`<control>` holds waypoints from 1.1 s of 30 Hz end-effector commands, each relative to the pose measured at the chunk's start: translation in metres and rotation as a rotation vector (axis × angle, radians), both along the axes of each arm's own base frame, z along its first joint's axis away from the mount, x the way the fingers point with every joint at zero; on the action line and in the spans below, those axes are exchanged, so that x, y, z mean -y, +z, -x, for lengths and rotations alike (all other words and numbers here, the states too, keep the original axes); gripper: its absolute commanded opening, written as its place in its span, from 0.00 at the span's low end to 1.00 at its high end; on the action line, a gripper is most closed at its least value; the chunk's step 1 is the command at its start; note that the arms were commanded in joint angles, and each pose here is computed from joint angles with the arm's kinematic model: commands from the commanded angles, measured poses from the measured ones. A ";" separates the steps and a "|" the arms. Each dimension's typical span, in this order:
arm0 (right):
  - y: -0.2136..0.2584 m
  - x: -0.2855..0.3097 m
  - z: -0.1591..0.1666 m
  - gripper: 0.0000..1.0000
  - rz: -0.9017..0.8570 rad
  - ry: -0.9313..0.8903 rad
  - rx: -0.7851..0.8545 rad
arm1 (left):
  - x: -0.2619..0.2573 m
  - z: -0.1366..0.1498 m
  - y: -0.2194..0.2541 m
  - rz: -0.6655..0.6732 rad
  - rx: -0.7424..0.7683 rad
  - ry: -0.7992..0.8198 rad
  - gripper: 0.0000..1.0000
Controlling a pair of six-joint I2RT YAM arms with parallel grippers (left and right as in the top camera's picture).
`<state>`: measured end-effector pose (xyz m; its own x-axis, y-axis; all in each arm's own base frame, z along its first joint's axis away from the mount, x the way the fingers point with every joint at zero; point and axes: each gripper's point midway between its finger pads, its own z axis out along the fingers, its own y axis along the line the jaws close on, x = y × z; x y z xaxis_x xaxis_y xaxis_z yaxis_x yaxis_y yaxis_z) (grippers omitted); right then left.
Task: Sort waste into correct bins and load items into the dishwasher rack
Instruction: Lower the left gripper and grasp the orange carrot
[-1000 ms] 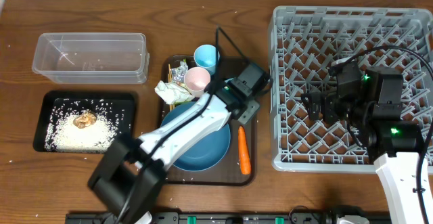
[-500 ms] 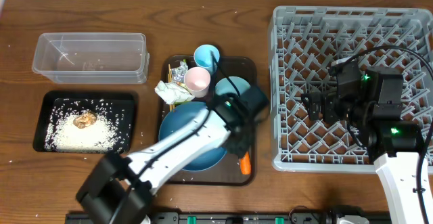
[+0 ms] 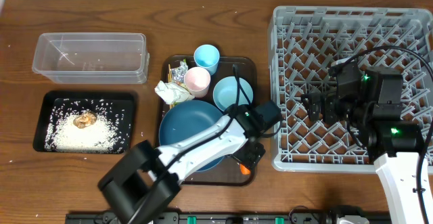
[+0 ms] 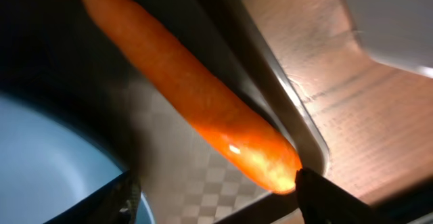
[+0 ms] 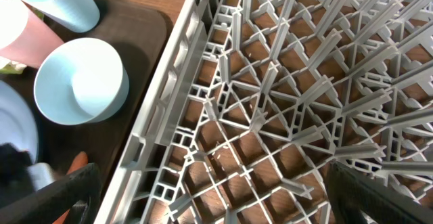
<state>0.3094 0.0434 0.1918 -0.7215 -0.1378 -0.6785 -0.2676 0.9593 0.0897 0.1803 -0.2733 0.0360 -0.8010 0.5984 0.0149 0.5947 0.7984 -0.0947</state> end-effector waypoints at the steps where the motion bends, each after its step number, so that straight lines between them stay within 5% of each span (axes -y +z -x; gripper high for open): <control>1: 0.005 -0.004 -0.002 0.99 -0.005 0.004 0.009 | -0.003 0.005 -0.017 -0.036 -0.047 0.003 0.75; 24: 0.005 -0.004 -0.002 0.99 -0.005 0.004 0.009 | 0.008 0.013 -0.022 0.008 -0.087 -0.081 0.82; 33: 0.005 -0.004 -0.002 0.99 -0.006 0.004 0.008 | 0.004 0.003 -0.025 -0.032 -0.041 0.000 0.77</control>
<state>0.3093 0.0434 0.1917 -0.7221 -0.1378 -0.6780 -0.2675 0.9593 0.0899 0.1735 -0.2787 0.0151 -0.7864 0.6143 0.0652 0.6051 0.7872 -0.1194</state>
